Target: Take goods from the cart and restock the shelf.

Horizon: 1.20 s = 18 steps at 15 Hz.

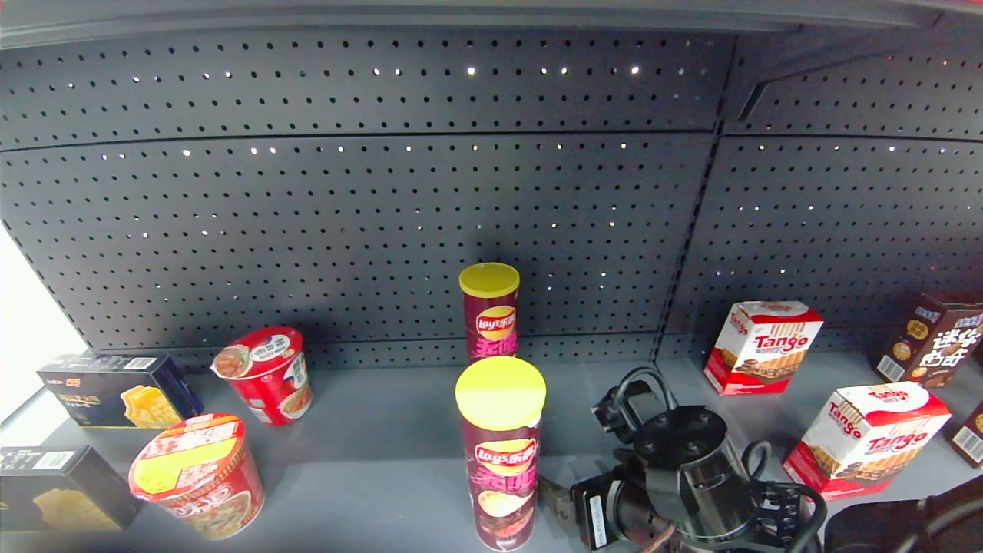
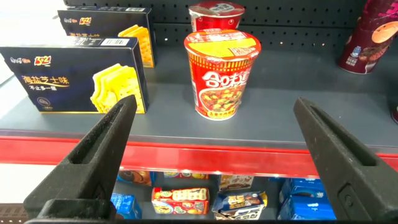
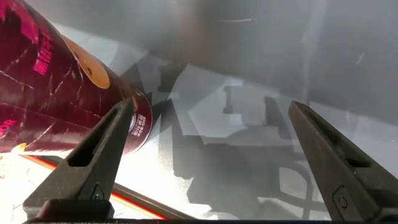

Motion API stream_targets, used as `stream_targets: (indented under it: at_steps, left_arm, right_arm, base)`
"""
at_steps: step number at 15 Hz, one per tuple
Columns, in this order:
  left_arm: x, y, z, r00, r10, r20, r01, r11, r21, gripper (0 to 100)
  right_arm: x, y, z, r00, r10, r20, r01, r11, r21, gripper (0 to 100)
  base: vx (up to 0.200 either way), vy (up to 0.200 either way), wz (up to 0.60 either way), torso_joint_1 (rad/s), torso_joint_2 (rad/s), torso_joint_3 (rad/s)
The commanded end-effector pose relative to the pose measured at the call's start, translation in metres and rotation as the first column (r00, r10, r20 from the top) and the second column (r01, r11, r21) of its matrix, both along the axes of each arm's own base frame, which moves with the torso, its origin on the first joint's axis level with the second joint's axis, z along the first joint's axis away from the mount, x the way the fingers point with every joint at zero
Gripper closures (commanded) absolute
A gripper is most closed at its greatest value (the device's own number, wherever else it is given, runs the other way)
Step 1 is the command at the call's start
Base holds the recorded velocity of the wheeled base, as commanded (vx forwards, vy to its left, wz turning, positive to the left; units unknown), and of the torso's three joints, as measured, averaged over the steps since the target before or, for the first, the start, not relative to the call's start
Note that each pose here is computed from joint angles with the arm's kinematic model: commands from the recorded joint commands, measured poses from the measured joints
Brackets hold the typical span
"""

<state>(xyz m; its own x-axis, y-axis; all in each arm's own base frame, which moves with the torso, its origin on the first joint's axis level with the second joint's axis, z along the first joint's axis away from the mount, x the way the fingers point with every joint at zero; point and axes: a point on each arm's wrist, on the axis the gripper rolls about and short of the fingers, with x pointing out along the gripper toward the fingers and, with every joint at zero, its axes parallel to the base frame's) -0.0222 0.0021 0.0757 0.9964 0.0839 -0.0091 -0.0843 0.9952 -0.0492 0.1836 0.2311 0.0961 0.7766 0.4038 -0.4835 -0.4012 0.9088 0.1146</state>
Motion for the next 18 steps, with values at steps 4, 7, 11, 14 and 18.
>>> stream_targets:
  at_steps: [4,7,11,14,18]
  left_arm:
    - [0.000,0.000,0.000,1.000,0.000,-0.002,0.000,1.000,-0.001,0]
    - [0.000,0.000,0.000,1.000,0.000,-0.002,0.000,1.000,-0.001,0]
    - [0.000,0.000,0.000,1.000,0.000,-0.002,0.000,1.000,-0.001,0]
    - [0.000,0.000,0.000,1.000,0.000,-0.002,0.000,1.000,-0.001,0]
    - [0.000,0.000,0.000,1.000,0.000,-0.002,0.000,1.000,-0.001,0]
  right_arm:
    - [0.000,0.003,-0.001,1.000,0.008,0.000,-0.008,1.000,-0.001,0]
    - [-0.001,0.002,-0.002,1.000,0.007,-0.001,-0.007,1.000,-0.004,0]
    - [0.002,-0.013,0.008,0.999,-0.035,0.017,0.035,0.999,0.016,0]
    - [-0.006,-0.041,0.049,0.993,-0.070,0.097,0.058,0.990,0.126,0]
    - [-0.049,-0.087,0.063,0.985,-0.024,0.171,0.000,0.991,0.135,0]
  base:
    - [0.000,0.000,0.00,0.000,0.00,0.000]
    - [0.000,0.000,0.00,0.000,0.00,0.000]
    - [0.000,0.000,0.00,0.000,0.00,0.000]
    - [0.000,0.000,0.00,0.000,0.00,0.000]
    - [0.000,0.000,0.00,0.000,0.00,0.000]
